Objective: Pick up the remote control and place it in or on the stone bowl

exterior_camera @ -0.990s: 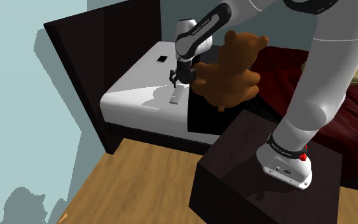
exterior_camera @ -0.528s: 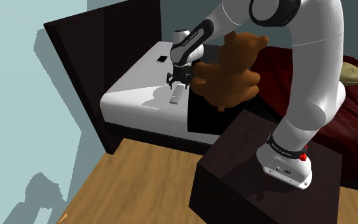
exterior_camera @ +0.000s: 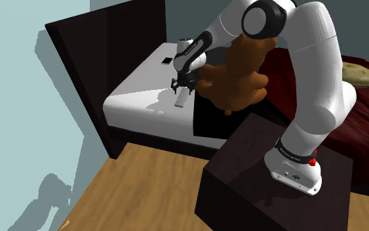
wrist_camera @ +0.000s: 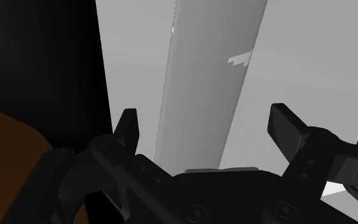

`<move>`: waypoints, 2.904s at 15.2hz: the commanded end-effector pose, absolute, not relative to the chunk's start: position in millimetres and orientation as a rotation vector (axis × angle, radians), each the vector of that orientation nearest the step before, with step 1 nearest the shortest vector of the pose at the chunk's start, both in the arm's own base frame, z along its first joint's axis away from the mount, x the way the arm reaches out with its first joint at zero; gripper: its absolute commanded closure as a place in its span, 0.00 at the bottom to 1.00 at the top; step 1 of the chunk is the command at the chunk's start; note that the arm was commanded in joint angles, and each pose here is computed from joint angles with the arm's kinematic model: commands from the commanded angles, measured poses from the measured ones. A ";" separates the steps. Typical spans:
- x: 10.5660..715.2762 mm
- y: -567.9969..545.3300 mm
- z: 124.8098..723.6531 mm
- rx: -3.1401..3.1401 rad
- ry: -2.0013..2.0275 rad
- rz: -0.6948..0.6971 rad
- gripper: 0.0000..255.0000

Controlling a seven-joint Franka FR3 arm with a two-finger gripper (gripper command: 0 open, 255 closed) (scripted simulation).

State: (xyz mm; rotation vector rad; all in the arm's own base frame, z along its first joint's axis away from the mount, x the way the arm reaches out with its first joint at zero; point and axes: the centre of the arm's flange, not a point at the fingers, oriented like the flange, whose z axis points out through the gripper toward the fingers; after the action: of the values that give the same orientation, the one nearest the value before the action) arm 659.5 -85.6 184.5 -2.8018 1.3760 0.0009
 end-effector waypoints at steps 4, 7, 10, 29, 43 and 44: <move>659.9 -86.2 159.2 -2.801 1.377 0.000 0.00; 659.9 -86.2 159.2 -2.801 1.377 0.000 0.00; 659.9 -86.2 159.2 -2.801 1.377 0.000 0.00; 659.8 -86.2 201.5 -2.801 1.377 0.000 1.00; 659.8 -86.2 275.4 -2.801 1.377 0.000 1.00; 659.9 -86.2 280.7 -2.801 1.377 0.000 1.00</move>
State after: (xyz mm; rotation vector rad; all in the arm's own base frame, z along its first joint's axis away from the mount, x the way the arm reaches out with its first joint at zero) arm 659.9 -86.4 275.1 -2.8011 1.3770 0.0007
